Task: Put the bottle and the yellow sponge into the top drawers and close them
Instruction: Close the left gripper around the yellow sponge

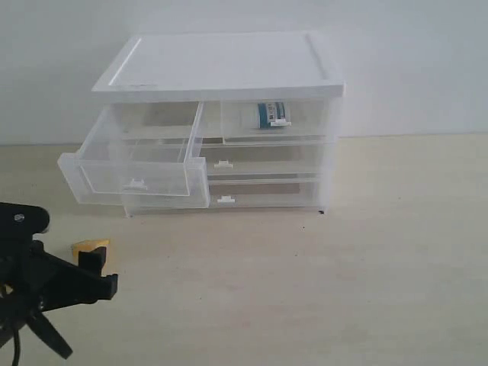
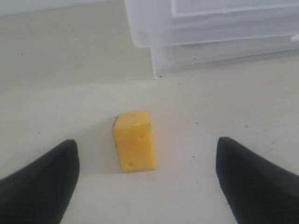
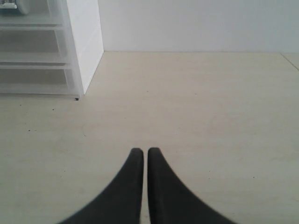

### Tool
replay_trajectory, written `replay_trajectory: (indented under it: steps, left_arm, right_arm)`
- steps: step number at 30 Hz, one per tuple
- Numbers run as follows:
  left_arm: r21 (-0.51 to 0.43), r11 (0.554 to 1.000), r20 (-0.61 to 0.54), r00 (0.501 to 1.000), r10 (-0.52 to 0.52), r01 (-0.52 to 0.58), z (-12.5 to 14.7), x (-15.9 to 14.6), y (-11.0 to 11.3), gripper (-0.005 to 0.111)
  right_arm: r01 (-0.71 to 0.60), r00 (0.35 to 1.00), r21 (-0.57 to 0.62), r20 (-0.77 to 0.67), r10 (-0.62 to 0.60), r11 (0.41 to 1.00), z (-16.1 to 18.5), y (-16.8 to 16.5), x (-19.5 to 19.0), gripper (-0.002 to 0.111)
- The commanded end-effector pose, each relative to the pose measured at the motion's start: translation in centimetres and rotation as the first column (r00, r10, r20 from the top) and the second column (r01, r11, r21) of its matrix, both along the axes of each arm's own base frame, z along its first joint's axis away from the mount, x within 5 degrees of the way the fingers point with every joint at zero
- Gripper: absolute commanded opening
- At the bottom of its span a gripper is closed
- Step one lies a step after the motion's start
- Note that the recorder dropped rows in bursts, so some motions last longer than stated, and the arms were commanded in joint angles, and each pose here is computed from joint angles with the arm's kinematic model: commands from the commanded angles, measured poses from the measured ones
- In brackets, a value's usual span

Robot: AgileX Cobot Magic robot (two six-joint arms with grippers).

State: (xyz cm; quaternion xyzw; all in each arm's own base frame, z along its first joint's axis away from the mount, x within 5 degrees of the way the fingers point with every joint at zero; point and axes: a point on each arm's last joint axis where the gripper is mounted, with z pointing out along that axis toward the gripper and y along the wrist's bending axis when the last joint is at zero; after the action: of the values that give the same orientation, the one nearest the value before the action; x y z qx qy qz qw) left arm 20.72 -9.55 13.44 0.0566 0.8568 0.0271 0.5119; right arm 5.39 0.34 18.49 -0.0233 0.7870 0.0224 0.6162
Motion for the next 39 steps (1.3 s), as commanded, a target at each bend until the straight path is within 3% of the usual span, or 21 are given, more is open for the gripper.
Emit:
replay_trajectory:
  steps: [1,8,21,39]
  left_arm:
    - [-0.009,1.000,0.005,1.000,0.014,-0.014,-0.9,1.4,-0.9,0.075]
    - [-0.002,1.000,-0.006,1.000,0.022,-0.022,-1.9,3.0,-1.3,0.075]
    - [-0.072,0.997,-0.040,0.998,0.038,-0.041,-3.9,5.1,1.3,0.075]
    - [-0.065,0.997,-0.050,0.998,0.036,-0.039,-6.2,7.8,1.1,0.075]
  right_arm:
    - [0.002,1.000,0.004,0.007,-0.002,1.000,-0.1,0.0,0.0,0.001]
    - [0.002,1.000,0.004,0.007,-0.002,1.000,-0.1,0.0,0.0,0.001]
    - [0.002,1.000,0.004,0.007,-0.002,1.000,-0.1,0.0,0.0,0.001]
    - [0.002,1.000,0.004,0.007,-0.002,1.000,-0.1,0.0,0.0,0.001]
